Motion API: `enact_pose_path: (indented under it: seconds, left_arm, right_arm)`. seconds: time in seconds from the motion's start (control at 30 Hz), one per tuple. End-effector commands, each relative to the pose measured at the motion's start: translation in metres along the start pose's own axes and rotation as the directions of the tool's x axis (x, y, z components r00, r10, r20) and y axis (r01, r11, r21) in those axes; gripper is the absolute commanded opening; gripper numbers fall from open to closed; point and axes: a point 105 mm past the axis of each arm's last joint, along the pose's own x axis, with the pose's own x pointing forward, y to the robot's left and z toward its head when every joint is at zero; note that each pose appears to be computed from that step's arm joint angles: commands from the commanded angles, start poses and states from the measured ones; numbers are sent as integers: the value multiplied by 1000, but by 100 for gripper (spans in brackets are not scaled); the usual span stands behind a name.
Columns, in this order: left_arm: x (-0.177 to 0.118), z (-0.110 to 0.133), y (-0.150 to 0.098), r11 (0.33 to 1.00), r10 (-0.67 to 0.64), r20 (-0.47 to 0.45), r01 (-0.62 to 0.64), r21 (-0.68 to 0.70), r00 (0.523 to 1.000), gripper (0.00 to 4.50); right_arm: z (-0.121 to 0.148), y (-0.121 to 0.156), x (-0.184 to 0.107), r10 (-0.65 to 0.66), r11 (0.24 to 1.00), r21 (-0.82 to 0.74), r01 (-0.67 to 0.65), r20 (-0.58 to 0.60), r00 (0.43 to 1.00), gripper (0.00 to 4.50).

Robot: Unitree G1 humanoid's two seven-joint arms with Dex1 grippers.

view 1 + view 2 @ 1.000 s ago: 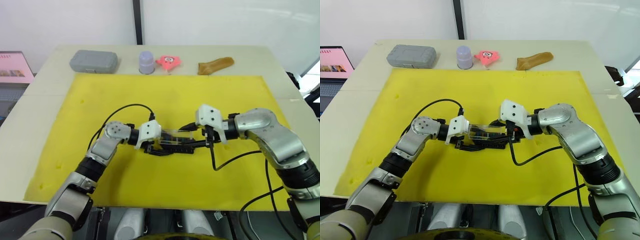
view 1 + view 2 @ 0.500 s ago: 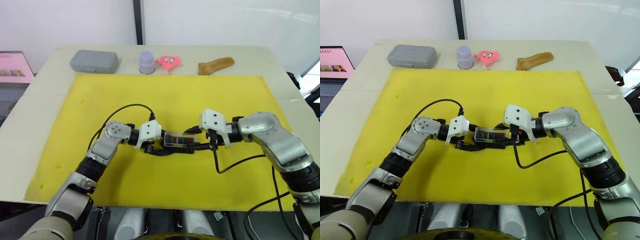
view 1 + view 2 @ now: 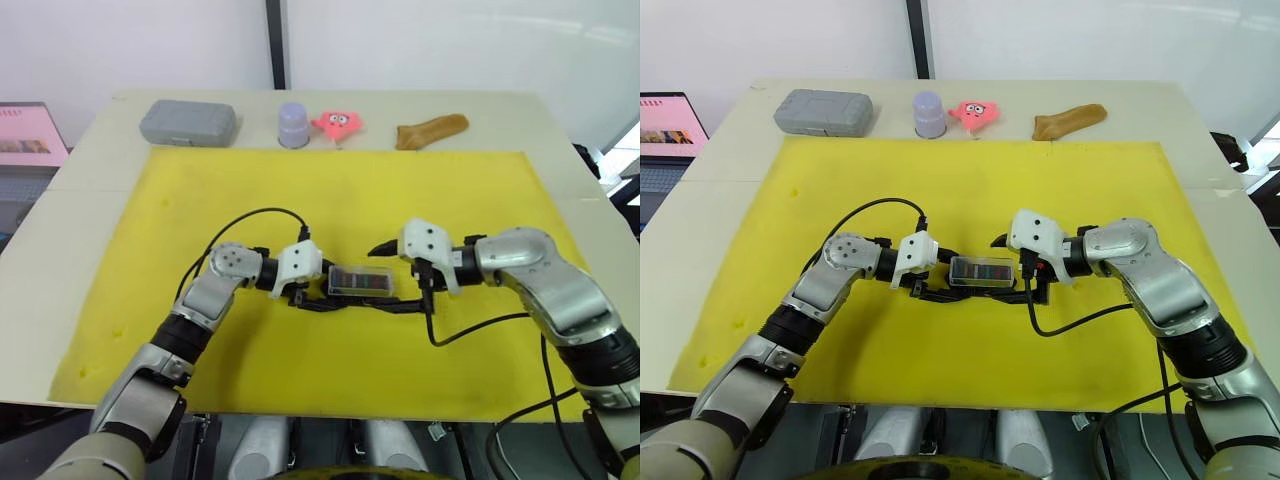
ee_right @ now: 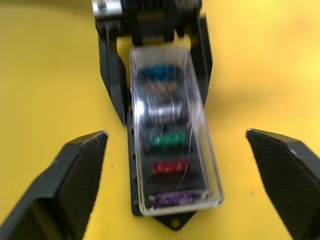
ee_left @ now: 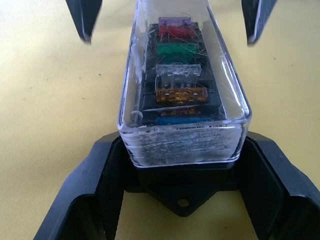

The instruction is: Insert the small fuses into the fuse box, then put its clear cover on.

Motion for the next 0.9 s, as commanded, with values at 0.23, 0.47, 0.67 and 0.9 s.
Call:
enact_pose_path:
  seconds: [0.23,0.47,0.67,0.9]
  left_arm:
    - [-2,-4,2,1000,21,-24,-21,-3,999,259]
    - [-2,-6,2,1000,26,-24,-26,-15,999,259]
    - [-2,-7,3,999,29,-24,-29,-26,999,259]
    - [-2,-7,4,999,32,-22,-33,-28,999,259]
  right_arm:
    - [27,-5,-5,-35,996,93,16,203,979,328]
    - [9,-3,1,-50,982,186,8,224,973,10]
    - [-34,13,15,-27,982,188,15,58,998,10]
    - [-52,21,17,-26,987,159,26,2,1000,10]
